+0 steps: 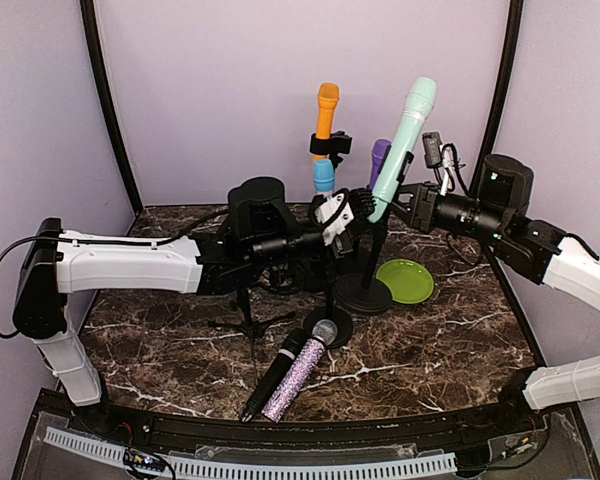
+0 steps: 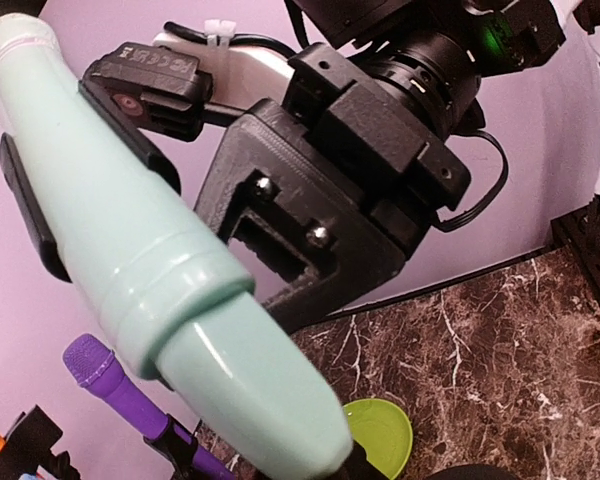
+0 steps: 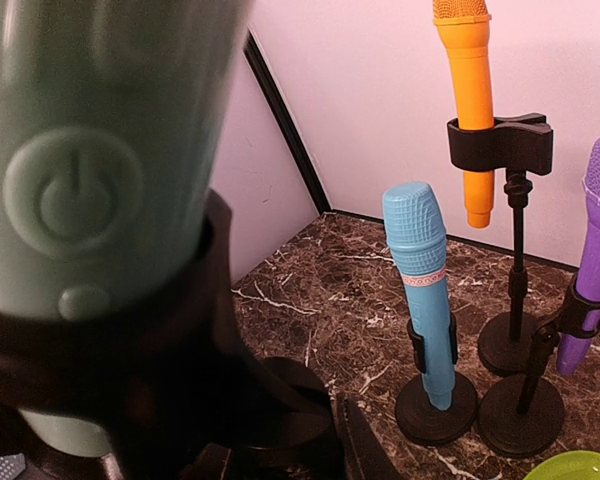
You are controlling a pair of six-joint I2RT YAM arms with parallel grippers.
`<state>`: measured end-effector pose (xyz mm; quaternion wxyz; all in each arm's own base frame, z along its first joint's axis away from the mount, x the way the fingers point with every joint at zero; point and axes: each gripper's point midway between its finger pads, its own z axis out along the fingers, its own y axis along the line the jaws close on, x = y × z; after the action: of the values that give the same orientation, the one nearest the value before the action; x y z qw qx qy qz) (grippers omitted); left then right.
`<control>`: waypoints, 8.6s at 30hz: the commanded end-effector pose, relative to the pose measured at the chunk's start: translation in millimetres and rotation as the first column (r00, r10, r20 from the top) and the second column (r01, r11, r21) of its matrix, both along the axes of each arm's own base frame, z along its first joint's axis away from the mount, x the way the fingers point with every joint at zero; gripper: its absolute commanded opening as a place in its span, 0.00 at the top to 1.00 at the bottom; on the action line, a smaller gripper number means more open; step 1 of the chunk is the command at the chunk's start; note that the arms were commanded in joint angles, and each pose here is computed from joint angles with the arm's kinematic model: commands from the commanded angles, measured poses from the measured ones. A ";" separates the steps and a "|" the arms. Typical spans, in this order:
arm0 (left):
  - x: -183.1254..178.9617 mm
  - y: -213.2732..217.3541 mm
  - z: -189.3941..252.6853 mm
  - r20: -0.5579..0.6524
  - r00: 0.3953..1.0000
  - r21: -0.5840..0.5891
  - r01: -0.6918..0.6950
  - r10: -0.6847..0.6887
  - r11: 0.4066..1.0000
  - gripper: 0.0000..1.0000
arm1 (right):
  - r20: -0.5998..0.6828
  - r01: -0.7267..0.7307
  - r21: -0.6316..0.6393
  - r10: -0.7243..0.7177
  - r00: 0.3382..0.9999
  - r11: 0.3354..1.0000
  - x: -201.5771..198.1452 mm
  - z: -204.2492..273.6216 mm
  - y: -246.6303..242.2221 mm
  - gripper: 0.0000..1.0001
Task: Remove the microphone from the stand
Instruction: Unscrew the knob on the microphone stand.
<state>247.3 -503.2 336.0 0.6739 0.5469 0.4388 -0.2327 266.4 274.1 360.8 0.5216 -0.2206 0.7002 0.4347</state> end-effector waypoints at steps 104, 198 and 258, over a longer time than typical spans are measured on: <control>18.2 18.3 6.3 -0.513 0.854 -0.138 0.025 -0.093 0.990 1.00 | 0.251 -0.070 0.127 0.037 0.967 0.989 -27.5 77.2 -7.3 1.00; 1.0 17.8 6.9 -0.648 0.721 -0.194 0.154 -0.245 0.969 0.66 | 0.329 -0.135 0.132 0.085 0.941 0.982 -40.2 74.5 3.0 1.00; -25.6 75.3 25.2 -0.095 0.994 -0.059 0.052 -0.057 0.997 0.52 | 0.209 -0.036 0.171 -0.001 0.978 0.985 -15.5 87.5 1.7 1.00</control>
<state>248.7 -422.1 391.5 0.6171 0.3948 0.5372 -0.4180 259.3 278.1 385.4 0.5689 -0.2375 0.6588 0.4313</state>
